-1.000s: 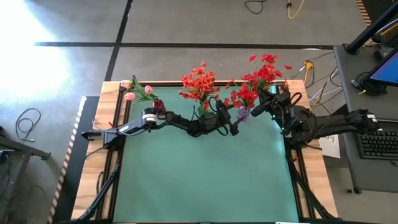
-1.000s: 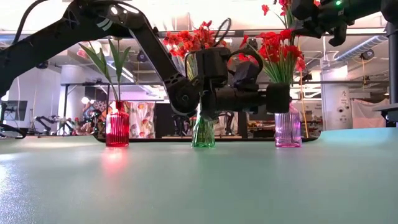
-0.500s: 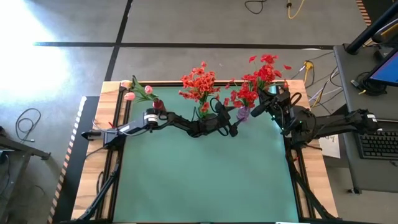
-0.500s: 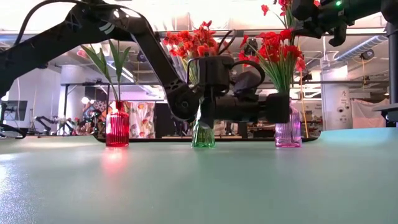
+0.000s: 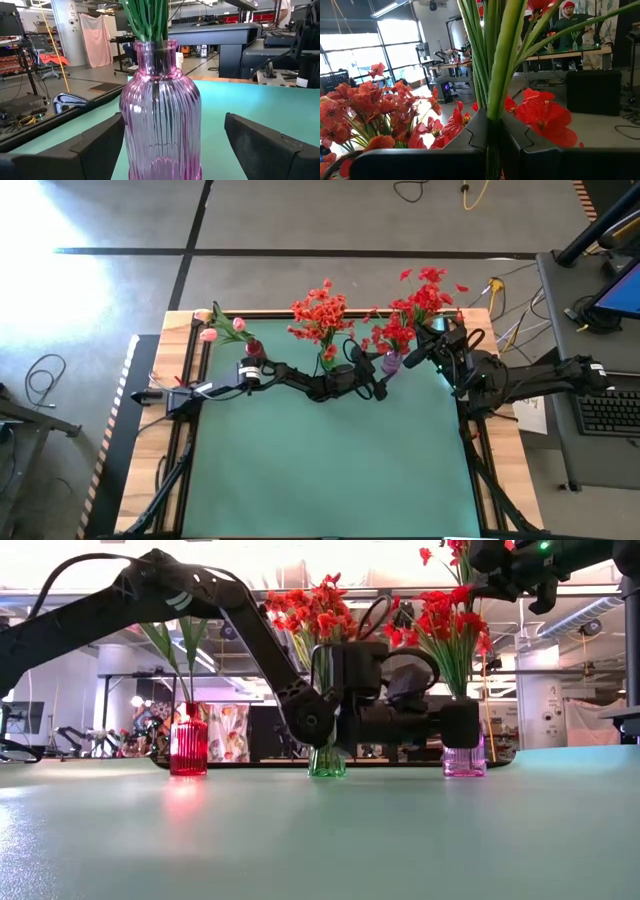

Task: Sort flowers into vase by color
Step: Put the red flower in the violet flower vase

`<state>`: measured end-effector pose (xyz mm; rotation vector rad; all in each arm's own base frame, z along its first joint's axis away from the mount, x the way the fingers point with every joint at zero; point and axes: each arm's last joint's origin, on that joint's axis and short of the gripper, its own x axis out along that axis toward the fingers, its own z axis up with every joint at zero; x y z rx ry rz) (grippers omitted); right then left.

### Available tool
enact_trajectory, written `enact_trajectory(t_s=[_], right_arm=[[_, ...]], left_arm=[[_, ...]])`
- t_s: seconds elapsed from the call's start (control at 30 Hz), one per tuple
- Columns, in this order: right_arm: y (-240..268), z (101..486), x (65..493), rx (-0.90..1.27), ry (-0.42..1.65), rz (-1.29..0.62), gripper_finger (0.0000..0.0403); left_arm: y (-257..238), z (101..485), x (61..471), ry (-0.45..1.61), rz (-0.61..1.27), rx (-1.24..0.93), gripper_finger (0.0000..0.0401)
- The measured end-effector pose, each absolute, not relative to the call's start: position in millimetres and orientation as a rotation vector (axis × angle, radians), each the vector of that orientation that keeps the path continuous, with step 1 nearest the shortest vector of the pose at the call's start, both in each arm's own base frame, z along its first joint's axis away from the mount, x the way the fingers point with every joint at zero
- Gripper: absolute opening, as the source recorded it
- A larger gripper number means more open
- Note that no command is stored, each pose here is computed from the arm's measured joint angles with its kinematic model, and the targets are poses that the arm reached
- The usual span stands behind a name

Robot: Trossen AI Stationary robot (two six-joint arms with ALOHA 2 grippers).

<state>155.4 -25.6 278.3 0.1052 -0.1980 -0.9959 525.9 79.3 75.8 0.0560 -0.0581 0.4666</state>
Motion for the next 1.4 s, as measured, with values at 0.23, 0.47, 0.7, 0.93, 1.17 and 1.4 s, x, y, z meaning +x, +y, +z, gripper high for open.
enact_trajectory(t_s=[0.23, 0.47, 0.7, 0.93, 1.17, 1.4], right_arm=[[-25.6, 278.3, 155.4, 0.093, -0.192, -0.997, 0.0018], [-25.5, 278.3, 155.5, 0.090, -0.190, -0.993, 0.0018], [-25.5, 278.0, 155.5, 0.089, -0.189, -0.993, 0.0018], [-25.5, 277.0, 155.3, 0.086, -0.190, -0.993, 0.0018], [-25.5, 277.2, 155.1, 0.085, -0.190, -0.994, 0.0018], [-25.6, 277.1, 155.1, 0.089, -0.192, -0.994, 0.0018]], left_arm=[[80.6, 72.9, 526.7, -0.015, 0.509, 0.048, 0.0330], [80.6, 74.4, 526.7, -0.027, 0.509, 0.058, 0.0364], [80.5, 75.3, 526.7, -0.028, 0.508, 0.083, 0.0393], [81.6, 81.9, 530.5, -0.052, 0.511, 0.081, 0.0378], [82.6, 73.8, 537.4, -0.054, 0.511, 0.081, 0.0377], [83.5, 70.4, 540.7, -0.066, 0.512, 0.076, 0.0377]])
